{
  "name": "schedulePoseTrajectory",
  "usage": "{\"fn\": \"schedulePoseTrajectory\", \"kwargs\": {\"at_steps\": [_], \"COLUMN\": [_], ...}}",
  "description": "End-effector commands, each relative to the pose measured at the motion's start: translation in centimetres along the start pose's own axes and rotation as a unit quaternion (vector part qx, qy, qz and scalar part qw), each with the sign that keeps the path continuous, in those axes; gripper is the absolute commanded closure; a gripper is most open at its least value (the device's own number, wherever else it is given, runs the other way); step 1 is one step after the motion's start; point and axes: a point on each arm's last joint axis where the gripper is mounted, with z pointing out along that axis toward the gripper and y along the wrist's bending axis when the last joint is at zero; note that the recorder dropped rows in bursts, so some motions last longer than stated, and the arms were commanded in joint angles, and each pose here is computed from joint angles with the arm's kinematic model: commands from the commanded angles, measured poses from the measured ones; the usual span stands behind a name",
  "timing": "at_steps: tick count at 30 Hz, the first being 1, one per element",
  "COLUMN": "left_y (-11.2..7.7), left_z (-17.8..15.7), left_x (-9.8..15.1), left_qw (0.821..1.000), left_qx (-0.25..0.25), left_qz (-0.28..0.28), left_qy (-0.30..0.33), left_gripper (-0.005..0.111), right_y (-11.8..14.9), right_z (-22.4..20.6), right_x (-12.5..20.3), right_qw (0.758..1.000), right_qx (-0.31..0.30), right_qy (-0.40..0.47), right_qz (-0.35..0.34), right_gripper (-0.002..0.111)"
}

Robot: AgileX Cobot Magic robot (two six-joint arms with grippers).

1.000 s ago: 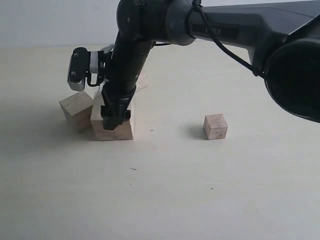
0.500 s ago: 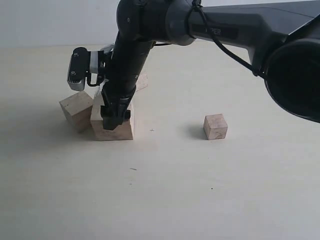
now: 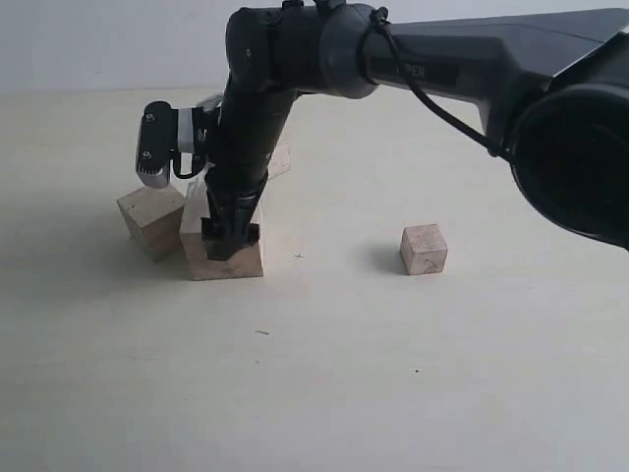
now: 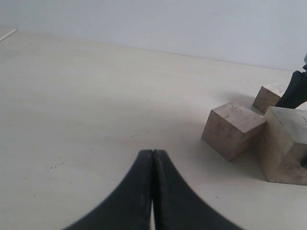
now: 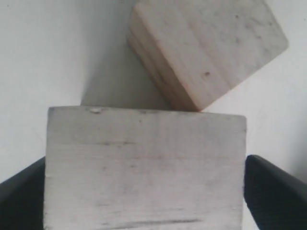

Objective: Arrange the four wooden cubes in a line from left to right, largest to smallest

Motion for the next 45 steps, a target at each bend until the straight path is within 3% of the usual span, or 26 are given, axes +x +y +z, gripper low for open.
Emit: {"fn": "schedulePoseTrajectory", "kwargs": {"at_steps": [1, 12, 17, 24, 31, 45], "left_y": [0.0, 0.0, 0.0, 0.0, 0.0, 0.0], "left_z": [0.0, 0.0, 0.0, 0.0, 0.0, 0.0], "left_x": [0.0, 0.0, 0.0, 0.0, 0.0, 0.0], "left_qw": [1.0, 1.0, 1.0, 1.0, 1.0, 1.0], "left_qx": [0.004, 0.004, 0.004, 0.004, 0.004, 0.004], "left_qz": [-0.002, -0.002, -0.002, -0.002, -0.002, -0.002], "left_qy": [-0.005, -0.005, -0.005, -0.005, -0.005, -0.005], "left_gripper": [0.107, 0.107, 0.107, 0.107, 0.107, 0.107], "right_y": [-0.2, 0.0, -0.4, -0.8, -1.6, -1.8], "right_z": [-2.0, -6.8, -7.5, -6.2, -3.6, 0.0], "right_x": [-0.7, -2.6, -3.4, -5.0, -6.6, -6.1], "right_qw": [1.0, 0.993, 0.976, 0.949, 0.929, 0.934], "right_qx": [0.022, 0.036, 0.05, 0.065, 0.061, 0.082], "right_qy": [-0.015, -0.087, -0.134, -0.198, -0.199, -0.129], "right_qz": [0.017, 0.069, 0.166, 0.238, 0.306, 0.323], "right_gripper": [0.013, 0.013, 0.014, 0.014, 0.014, 0.014]}}
